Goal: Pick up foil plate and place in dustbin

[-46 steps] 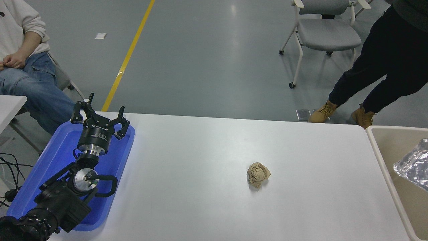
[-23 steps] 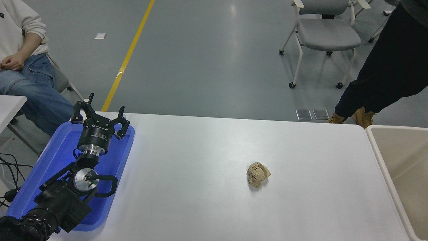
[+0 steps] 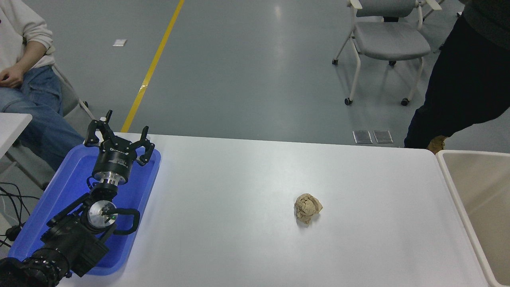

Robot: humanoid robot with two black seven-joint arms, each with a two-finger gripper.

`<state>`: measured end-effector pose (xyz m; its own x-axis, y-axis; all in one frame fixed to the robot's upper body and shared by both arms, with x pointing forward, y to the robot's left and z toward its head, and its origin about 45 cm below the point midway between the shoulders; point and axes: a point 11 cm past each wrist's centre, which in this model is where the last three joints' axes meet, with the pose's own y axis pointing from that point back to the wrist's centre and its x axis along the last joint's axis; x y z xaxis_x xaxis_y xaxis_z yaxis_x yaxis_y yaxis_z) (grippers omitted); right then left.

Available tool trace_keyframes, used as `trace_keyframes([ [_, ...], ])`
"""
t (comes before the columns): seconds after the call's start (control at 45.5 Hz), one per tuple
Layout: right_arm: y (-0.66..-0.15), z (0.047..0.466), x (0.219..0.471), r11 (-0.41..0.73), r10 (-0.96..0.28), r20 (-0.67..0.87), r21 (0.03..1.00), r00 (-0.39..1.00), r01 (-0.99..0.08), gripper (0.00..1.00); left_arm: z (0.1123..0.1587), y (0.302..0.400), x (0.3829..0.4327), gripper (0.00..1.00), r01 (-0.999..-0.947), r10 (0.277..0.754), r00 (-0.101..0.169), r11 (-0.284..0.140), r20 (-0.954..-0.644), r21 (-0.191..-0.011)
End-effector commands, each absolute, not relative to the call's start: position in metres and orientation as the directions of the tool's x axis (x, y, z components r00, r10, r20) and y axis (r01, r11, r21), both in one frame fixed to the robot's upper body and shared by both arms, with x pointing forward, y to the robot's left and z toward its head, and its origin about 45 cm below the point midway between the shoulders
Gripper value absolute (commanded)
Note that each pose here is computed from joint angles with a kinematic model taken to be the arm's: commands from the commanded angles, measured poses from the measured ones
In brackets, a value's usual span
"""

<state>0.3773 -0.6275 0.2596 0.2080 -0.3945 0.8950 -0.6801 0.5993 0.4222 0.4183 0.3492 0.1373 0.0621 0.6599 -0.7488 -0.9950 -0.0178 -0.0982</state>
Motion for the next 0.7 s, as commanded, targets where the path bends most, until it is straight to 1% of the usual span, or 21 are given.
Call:
trace_keyframes([
  [0.0, -0.585, 0.321, 0.428, 0.489, -0.433, 0.875, 0.43, 0.216, -0.759, 1.0, 0.1376, 0.3492, 0.4185, 1.0, -0.9949, 0.66, 0.063, -0.018, -0.749, -0.099],
  [0.022, -0.581, 0.324, 0.431, 0.472, -0.447, 0.866, 0.44, 0.223, -0.763, 1.0, 0.1369, 0.3494, 0.418, 1.0, -0.9951, 0.66, 0.061, -0.018, -0.749, -0.097],
  [0.044, -0.574, 0.33, 0.435, 0.448, -0.464, 0.854, 0.456, 0.236, -0.769, 1.0, 0.1376, 0.3491, 0.4185, 1.0, -0.995, 0.66, 0.063, -0.017, -0.748, -0.099],
  [0.132, -0.55, 0.341, 0.445, 0.355, -0.507, 0.8, 0.532, 0.319, -0.769, 1.0, 0.1376, 0.3492, 0.4185, 1.0, -0.9949, 0.66, 0.063, -0.018, -0.749, -0.099],
  [0.154, -0.544, 0.343, 0.447, 0.331, -0.514, 0.787, 0.55, 0.342, -0.767, 1.0, 0.1369, 0.3494, 0.418, 1.0, -0.9951, 0.66, 0.061, -0.018, -0.749, -0.097],
  [0.22, -0.525, 0.347, 0.452, 0.268, -0.519, 0.749, 0.6, 0.412, -0.754, 1.0, 0.1376, 0.3492, 0.4185, 1.0, -0.9949, 0.66, 0.062, -0.018, -0.749, -0.099],
  [0.242, -0.516, 0.347, 0.454, 0.245, -0.516, 0.737, 0.616, 0.437, -0.749, 1.0, 0.1369, 0.3494, 0.418, 1.0, -0.9951, 0.66, 0.061, -0.018, -0.749, -0.097],
  [0.308, -0.493, 0.348, 0.459, 0.189, -0.493, 0.709, 0.652, 0.504, -0.734, 1.0, 0.1369, 0.3492, 0.418, 1.0, -0.9951, 0.66, 0.062, -0.017, -0.748, -0.097],
  [0.484, -0.444, 0.351, 0.469, 0.091, -0.406, 0.662, 0.715, 0.63, -0.693, 1.0, 0.1369, 0.3494, 0.418, 1.0, -0.9951, 0.66, 0.061, -0.018, -0.749, -0.097],
  [0.571, -0.422, 0.352, 0.47, 0.047, -0.363, 0.626, 0.752, 0.69, -0.657, 1.0, 0.1369, 0.3492, 0.418, 1.0, -0.9951, 0.66, 0.062, -0.017, -0.748, -0.097],
  [0.681, -0.397, 0.355, 0.466, -0.001, -0.304, 0.559, 0.81, 0.771, -0.587, 1.0, 0.1369, 0.3492, 0.418, 1.0, -0.9951, 0.66, 0.062, -0.017, -0.748, -0.097],
])
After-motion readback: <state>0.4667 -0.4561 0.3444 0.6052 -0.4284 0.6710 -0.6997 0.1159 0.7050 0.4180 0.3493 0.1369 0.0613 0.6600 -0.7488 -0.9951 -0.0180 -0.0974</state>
